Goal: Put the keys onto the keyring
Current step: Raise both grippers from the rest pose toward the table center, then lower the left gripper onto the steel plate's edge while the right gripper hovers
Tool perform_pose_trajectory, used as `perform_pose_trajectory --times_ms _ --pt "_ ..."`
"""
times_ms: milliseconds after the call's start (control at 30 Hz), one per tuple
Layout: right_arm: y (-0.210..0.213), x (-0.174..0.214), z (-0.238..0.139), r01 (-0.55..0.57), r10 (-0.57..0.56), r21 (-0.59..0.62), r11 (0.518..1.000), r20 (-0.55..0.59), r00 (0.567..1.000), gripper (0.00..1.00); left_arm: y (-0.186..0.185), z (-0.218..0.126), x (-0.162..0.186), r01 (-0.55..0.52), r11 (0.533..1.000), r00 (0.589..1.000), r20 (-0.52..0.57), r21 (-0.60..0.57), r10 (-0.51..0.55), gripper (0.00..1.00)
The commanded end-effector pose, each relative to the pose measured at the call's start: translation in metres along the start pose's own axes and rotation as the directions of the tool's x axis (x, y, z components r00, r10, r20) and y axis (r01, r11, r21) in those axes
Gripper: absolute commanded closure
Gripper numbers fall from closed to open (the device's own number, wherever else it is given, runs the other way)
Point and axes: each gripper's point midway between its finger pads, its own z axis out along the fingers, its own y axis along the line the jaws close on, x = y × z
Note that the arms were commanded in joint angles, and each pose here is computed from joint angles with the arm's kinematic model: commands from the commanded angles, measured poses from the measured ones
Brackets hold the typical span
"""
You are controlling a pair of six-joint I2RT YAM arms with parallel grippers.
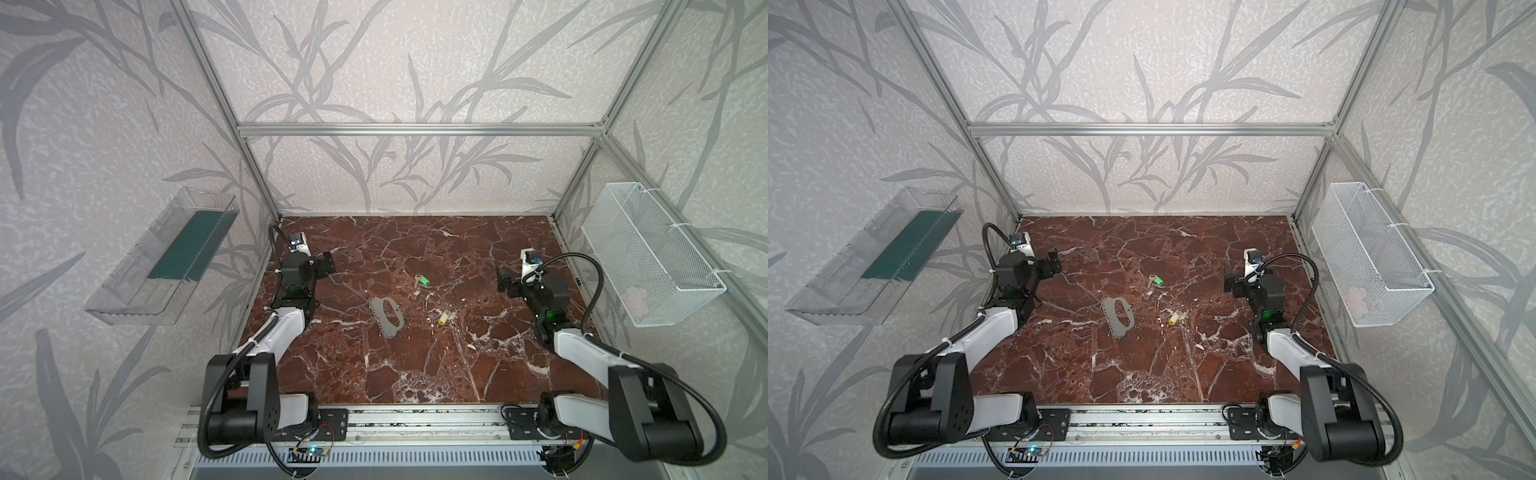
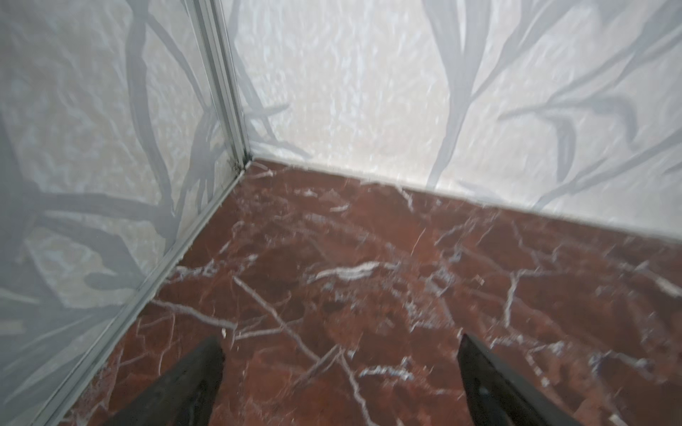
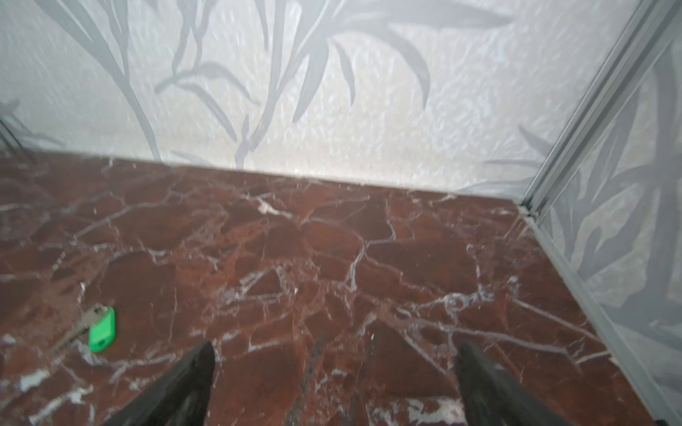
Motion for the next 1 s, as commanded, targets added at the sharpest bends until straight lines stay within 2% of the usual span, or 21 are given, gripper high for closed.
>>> perform_pose_trajectory --times_ms 0,100,233,300,467,700,800,900,967 --pt "0.002 -0.014 -0.011 -0.09 0.091 0.01 0.996 -0.052 0.995 0.01 -0.003 -0.02 0.014 0.11 0.993 0.981 -0.155 -0.05 -0.116 0.01" --pt "0.028 -0.026 -0.015 -0.112 0.105 -0.094 0.989 -0.077 0.991 0.01 -0.017 -0.039 0.01 0.112 0.991 0.974 -0.191 -0.066 -0.123 0.01" --pt "0.072 -0.028 -0.014 -0.103 0.065 -0.21 0.972 -0.18 0.981 0.01 -0.035 -0.069 0.022 0.083 0.994 0.964 -0.245 -0.077 -0.099 0.01" --pt "0.09 -0.024 -0.014 -0.107 0.046 -0.253 0.961 -0.234 0.971 0.0 -0.04 -0.083 0.037 0.087 0.993 0.952 -0.287 -0.08 -0.106 0.02" --pt "0.127 -0.01 -0.016 -0.144 0.017 -0.36 0.922 -0.333 0.943 0.0 -0.052 -0.107 0.089 0.088 0.996 0.902 -0.422 -0.033 -0.094 0.14" --pt "0.154 0.019 -0.014 -0.218 0.014 -0.405 0.888 -0.451 0.893 0.03 -0.072 -0.109 0.15 0.067 0.998 0.824 -0.564 0.012 -0.049 0.27" --pt "0.16 0.026 -0.014 -0.224 0.004 -0.407 0.885 -0.477 0.879 0.03 -0.084 -0.103 0.166 0.016 0.999 0.773 -0.634 0.039 0.012 0.32" --pt "0.161 0.032 -0.014 -0.234 0.002 -0.396 0.888 -0.504 0.864 0.04 -0.097 -0.099 0.182 -0.034 0.997 0.692 -0.718 0.076 0.078 0.37" --pt "0.159 0.034 -0.014 -0.233 0.001 -0.386 0.893 -0.515 0.857 0.04 -0.103 -0.096 0.192 -0.07 0.993 0.638 -0.761 0.092 0.116 0.43"
